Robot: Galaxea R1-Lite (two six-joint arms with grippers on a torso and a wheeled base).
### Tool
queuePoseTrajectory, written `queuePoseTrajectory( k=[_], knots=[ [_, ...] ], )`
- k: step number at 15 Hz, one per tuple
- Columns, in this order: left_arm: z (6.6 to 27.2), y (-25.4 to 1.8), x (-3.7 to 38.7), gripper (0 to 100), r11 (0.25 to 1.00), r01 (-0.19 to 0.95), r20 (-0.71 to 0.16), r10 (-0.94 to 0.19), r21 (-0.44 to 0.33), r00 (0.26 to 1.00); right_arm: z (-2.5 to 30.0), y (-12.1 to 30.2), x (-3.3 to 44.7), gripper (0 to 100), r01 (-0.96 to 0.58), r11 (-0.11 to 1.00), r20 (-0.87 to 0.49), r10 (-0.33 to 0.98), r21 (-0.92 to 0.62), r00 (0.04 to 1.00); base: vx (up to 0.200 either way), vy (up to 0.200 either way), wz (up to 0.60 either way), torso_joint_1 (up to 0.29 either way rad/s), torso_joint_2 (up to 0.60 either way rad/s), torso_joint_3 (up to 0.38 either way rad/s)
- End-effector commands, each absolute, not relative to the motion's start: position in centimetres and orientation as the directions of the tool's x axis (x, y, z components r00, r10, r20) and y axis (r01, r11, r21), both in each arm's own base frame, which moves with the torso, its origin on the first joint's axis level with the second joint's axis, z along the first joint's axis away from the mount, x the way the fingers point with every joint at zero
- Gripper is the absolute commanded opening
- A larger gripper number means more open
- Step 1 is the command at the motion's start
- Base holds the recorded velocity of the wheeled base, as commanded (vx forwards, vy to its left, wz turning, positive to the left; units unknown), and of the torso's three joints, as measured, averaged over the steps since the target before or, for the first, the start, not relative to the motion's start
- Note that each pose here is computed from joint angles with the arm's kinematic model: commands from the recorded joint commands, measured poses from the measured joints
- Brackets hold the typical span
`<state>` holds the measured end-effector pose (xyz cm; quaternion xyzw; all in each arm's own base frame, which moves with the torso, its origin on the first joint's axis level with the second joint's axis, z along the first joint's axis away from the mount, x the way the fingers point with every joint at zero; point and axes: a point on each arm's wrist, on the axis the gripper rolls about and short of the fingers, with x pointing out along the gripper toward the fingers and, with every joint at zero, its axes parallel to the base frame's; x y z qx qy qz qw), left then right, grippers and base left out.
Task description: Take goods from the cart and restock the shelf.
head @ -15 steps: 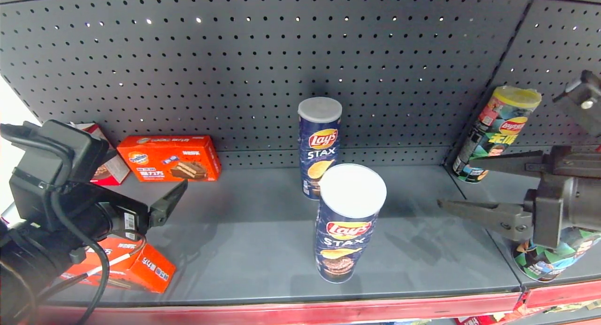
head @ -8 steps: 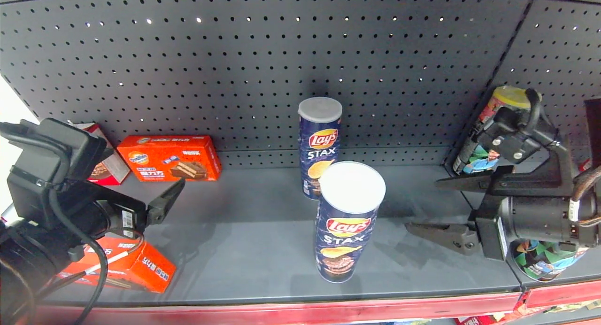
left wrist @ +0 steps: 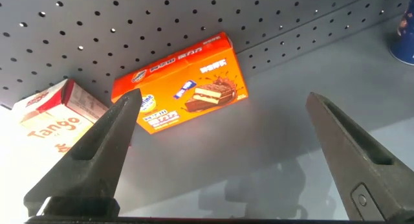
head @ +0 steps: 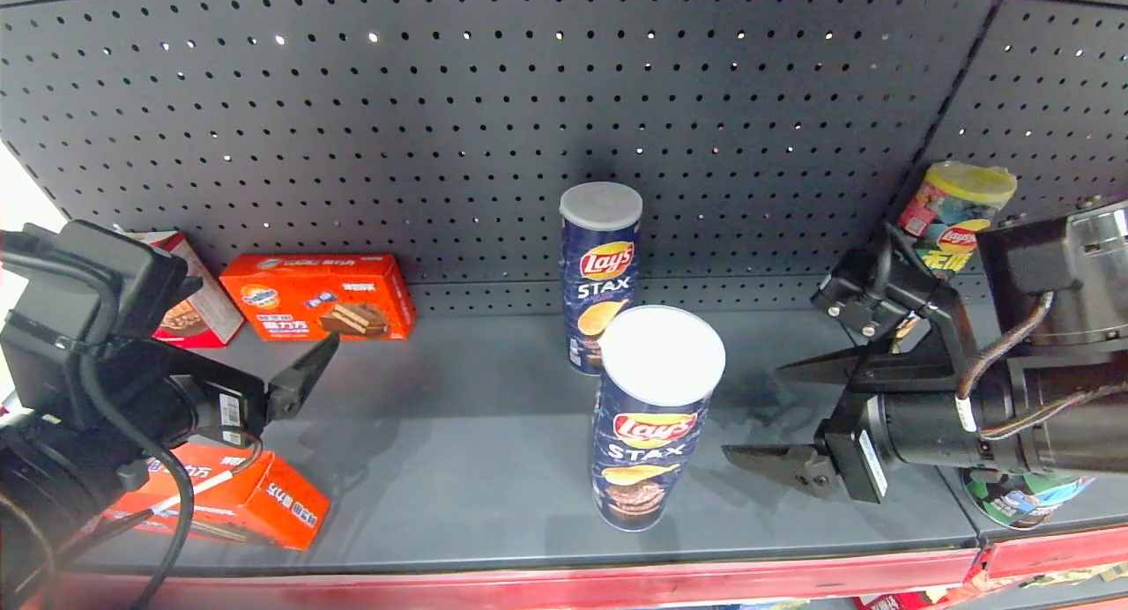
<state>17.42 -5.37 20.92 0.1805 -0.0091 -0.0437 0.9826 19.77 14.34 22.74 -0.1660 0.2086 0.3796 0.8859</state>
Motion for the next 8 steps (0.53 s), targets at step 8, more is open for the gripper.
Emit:
queuePoseTrajectory(
  k=[8],
  knots=[
    [20.6,-5.3,17.2,100,0.930,0.085,-0.006,-0.089,0.357,0.996,20.8,16.6,21.4,100,-0.769,0.627,-0.546,0.604,-0.124,0.581,0.000,0.000,0.00,0.000,0.00,0.000]
  ],
)
